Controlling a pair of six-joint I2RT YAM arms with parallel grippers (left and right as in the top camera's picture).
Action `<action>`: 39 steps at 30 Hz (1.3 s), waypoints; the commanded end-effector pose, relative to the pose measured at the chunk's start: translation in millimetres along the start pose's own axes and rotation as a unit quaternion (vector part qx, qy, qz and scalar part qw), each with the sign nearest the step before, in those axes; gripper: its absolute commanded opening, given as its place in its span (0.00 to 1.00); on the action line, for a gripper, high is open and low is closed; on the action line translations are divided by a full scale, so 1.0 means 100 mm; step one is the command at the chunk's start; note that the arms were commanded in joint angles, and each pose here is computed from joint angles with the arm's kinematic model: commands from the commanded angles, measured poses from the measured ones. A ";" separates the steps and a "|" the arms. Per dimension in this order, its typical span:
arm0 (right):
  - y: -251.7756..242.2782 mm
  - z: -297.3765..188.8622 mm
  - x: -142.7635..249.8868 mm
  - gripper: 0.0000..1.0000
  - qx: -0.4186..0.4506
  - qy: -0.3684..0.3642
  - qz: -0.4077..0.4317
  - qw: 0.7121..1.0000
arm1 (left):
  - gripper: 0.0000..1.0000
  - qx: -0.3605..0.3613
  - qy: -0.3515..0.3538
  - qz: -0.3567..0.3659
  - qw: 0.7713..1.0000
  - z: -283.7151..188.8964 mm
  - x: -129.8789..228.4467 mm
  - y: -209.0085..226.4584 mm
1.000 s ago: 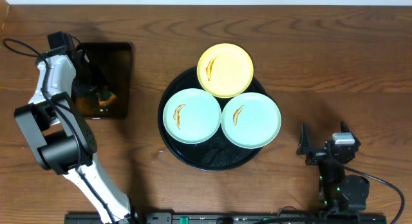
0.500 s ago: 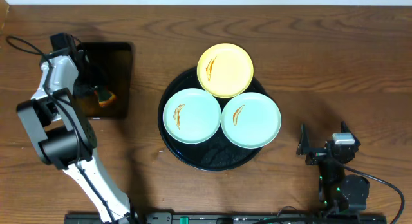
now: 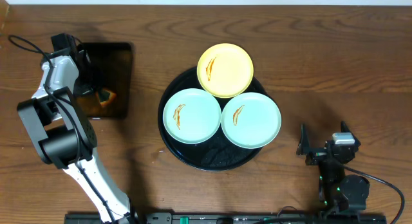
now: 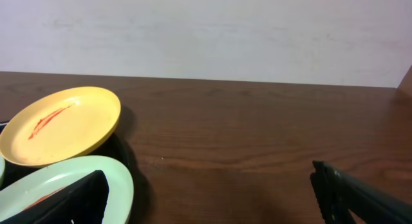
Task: Clean dirty plates on tray and stack at the side
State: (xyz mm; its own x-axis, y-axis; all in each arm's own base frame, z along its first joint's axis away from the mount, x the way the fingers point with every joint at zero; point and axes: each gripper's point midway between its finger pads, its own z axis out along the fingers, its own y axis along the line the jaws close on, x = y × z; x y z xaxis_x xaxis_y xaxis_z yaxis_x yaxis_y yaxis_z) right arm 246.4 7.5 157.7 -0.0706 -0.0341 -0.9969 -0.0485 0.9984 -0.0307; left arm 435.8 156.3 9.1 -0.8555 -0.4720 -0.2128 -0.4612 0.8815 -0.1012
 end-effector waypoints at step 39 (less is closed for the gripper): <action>-0.02 0.00 0.01 0.99 0.005 0.000 -0.004 1.000 | 0.07 0.008 0.084 -0.051 0.995 -0.24 0.54 -0.02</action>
State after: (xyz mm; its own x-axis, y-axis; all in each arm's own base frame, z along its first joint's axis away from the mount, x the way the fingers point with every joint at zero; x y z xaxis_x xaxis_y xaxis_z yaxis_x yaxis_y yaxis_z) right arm 246.4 7.5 157.7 -0.0706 -0.0341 -0.9969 -0.0485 0.9984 -0.0307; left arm 384.5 127.2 12.1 -0.8345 -0.5504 -0.0274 -0.5427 0.8294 -0.1323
